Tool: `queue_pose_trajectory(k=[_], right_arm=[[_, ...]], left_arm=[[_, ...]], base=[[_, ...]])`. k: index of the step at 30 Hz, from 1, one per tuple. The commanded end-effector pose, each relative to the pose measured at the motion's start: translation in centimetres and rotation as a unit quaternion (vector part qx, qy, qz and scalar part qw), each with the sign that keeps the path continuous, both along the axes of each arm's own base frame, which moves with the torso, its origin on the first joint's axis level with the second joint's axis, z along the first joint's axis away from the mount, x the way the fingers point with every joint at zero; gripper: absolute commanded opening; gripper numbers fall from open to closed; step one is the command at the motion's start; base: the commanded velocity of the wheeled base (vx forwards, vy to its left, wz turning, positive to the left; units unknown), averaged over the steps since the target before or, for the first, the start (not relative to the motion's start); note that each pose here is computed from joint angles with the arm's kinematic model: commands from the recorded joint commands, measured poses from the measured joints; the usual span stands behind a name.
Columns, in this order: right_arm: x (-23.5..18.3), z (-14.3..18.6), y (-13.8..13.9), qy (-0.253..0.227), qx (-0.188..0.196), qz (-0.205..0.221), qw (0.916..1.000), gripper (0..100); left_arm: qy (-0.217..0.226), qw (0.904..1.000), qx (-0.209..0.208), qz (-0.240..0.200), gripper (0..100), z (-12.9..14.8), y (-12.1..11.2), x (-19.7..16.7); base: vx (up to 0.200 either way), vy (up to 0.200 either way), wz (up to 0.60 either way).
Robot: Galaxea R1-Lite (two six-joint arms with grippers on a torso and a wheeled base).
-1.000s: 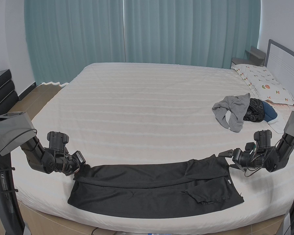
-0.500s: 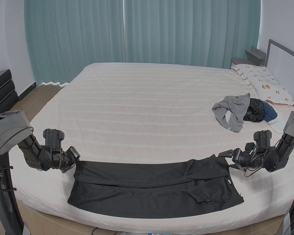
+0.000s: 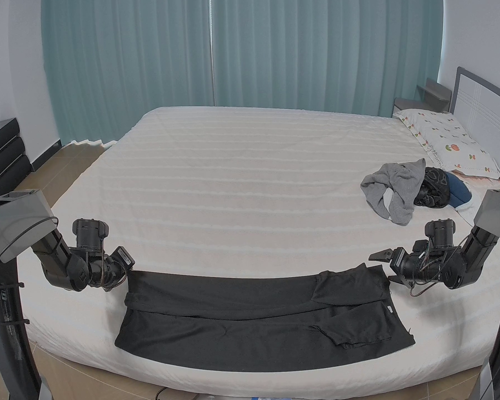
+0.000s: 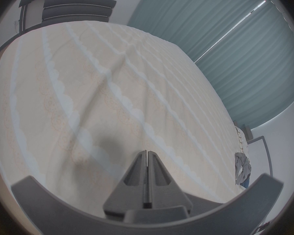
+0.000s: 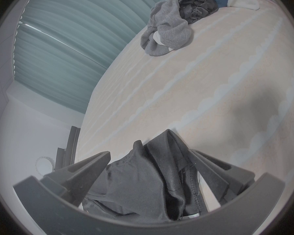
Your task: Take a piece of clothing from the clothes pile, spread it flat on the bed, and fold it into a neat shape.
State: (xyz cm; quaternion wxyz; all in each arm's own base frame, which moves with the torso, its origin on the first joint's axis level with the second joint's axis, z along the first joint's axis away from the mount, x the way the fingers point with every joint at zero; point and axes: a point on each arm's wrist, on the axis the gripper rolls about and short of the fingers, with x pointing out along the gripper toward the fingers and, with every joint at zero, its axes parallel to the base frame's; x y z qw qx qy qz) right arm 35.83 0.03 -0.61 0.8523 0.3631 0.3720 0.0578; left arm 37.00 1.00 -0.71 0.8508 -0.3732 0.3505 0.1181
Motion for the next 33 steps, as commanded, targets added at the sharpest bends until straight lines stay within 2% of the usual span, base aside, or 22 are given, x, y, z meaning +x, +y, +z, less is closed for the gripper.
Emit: queue_pose_trajectory(k=[1,4,5,33], right_arm=[[0.3,-0.6,0.1,0.004,0.000,0.001,1.0000,100],[0.5,-0.8,0.1,0.004,0.000,0.001,1.0000,100],[0.6,-1.0,0.1,0.005,0.000,0.001,1.0000,0],[1.0,-0.9,-1.2,0.000,-0.004,-0.020,0.9998,0]], left_arm=[[0.004,1.0000,0.000,0.002,0,-0.4,0.1,0.1],[0.006,1.0000,0.000,0.002,0,-0.5,0.1,0.1],[0.006,1.0000,0.000,0.002,0,-0.5,0.1,0.1],[-0.001,1.0000,-0.001,0.005,0,-0.8,0.4,0.4]], base=[[0.000,0.000,0.00],[0.000,0.000,0.00],[0.000,0.000,0.00],[0.000,0.000,0.00]])
